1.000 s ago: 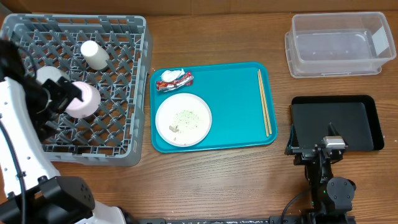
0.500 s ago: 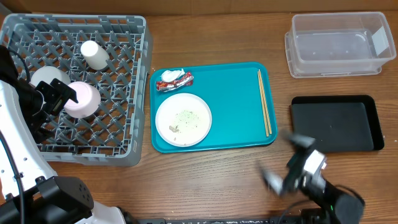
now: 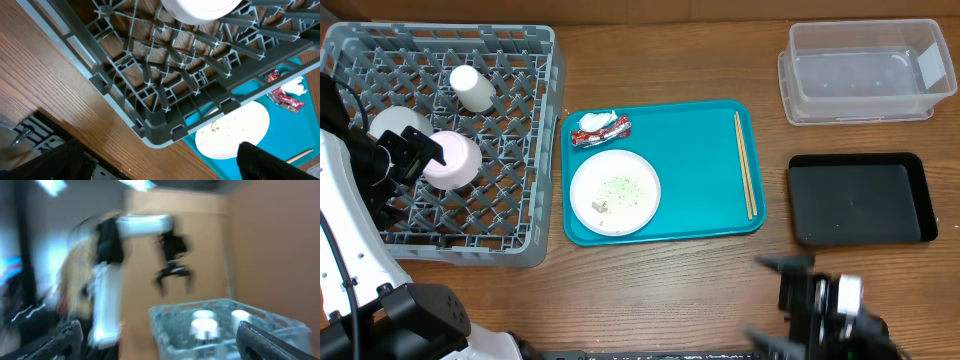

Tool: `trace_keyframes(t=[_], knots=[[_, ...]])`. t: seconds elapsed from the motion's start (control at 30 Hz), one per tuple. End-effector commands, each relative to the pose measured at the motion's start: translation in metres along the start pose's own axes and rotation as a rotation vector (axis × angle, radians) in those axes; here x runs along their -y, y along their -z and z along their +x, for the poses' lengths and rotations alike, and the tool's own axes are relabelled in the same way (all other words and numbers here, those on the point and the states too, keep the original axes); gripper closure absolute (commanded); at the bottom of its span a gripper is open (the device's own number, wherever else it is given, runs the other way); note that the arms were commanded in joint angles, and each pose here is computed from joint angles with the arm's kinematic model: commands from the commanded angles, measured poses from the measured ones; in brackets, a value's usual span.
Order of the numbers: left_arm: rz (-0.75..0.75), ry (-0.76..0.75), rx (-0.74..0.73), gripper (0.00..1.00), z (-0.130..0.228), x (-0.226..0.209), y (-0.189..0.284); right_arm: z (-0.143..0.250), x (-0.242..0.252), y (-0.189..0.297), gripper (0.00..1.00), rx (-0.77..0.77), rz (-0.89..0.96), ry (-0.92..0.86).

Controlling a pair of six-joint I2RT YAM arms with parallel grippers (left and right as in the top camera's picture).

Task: Sort waste into correct bins and load items into the dishwasher
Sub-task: 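Swing the right arm from rest over the teal tray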

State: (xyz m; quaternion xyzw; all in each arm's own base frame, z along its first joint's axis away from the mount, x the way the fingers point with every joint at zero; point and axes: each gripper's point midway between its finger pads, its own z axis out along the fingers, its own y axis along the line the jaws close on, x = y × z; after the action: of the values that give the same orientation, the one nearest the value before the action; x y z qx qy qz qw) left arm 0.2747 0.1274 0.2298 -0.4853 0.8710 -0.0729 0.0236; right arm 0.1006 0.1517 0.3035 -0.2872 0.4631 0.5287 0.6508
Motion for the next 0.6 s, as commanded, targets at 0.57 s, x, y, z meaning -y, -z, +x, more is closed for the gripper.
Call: trace_keyframes(t=[0.57], knots=[[0.001,0.017,-0.001,0.0,0.001,0.0,0.001,-0.096,0.119,-0.024,0.0,0.018,0.614,-0.032]])
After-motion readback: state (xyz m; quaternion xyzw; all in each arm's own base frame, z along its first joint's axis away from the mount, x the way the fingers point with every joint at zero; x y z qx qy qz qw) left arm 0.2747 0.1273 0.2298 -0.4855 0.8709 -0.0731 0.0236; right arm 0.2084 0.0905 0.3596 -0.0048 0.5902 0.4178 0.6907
